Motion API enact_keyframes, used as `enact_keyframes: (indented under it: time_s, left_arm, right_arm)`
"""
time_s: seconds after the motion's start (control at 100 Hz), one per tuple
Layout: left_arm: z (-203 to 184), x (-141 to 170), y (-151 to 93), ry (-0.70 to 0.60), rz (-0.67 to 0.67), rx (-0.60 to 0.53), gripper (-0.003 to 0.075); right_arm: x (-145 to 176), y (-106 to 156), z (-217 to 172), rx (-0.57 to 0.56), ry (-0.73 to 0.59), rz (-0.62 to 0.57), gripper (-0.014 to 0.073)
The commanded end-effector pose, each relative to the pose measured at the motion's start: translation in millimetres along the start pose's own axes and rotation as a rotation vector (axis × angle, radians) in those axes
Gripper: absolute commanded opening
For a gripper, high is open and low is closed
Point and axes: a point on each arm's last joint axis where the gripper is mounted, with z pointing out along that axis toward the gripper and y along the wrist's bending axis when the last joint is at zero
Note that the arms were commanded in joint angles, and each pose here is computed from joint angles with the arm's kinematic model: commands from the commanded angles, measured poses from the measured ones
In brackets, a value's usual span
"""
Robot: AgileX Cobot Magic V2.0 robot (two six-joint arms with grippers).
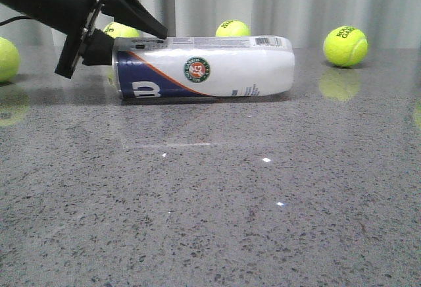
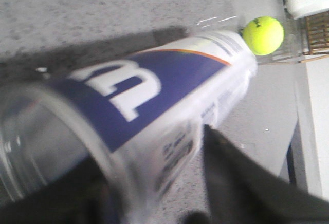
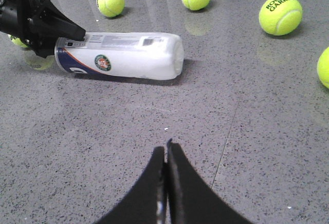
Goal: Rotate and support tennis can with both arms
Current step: 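Grasp the can's open end with the left gripper, then lift and tilt the can upright with the left gripper, lowering it down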
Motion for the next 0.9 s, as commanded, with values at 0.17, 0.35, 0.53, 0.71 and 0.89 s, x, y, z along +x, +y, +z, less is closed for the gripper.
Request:
enact_keyframes:
  time_s: [0.17, 0.35, 0.53, 0.71, 0.89]
  left_arm:
    - [-19, -5, -49, -0.070, 0.091, 0.247, -0.0021]
    - [-43, 1, -82, -0.135, 0.214, 0.242, -0.0021]
    - [-77, 12, -124, -0.184, 0.401, 0.084, -0.0021]
    - [-108, 25, -157, -0.193, 0.520, -0.099, -0.0021]
    - [-122, 38, -185, -0.177, 0.584, -0.246, -0.0021]
  right_arm:
    - [-15, 3, -3, -0.017, -0.097, -0.017, -0.0066]
    - [-15, 3, -3, -0.017, -0.097, -0.017, -0.0066]
    - [-15, 3, -3, -0.017, -0.097, -0.017, -0.0066]
    - [-15, 3, -3, -0.017, -0.097, -0.017, -0.0066]
    - [-15, 3, -3, -0.017, -0.097, -0.017, -0.0066]
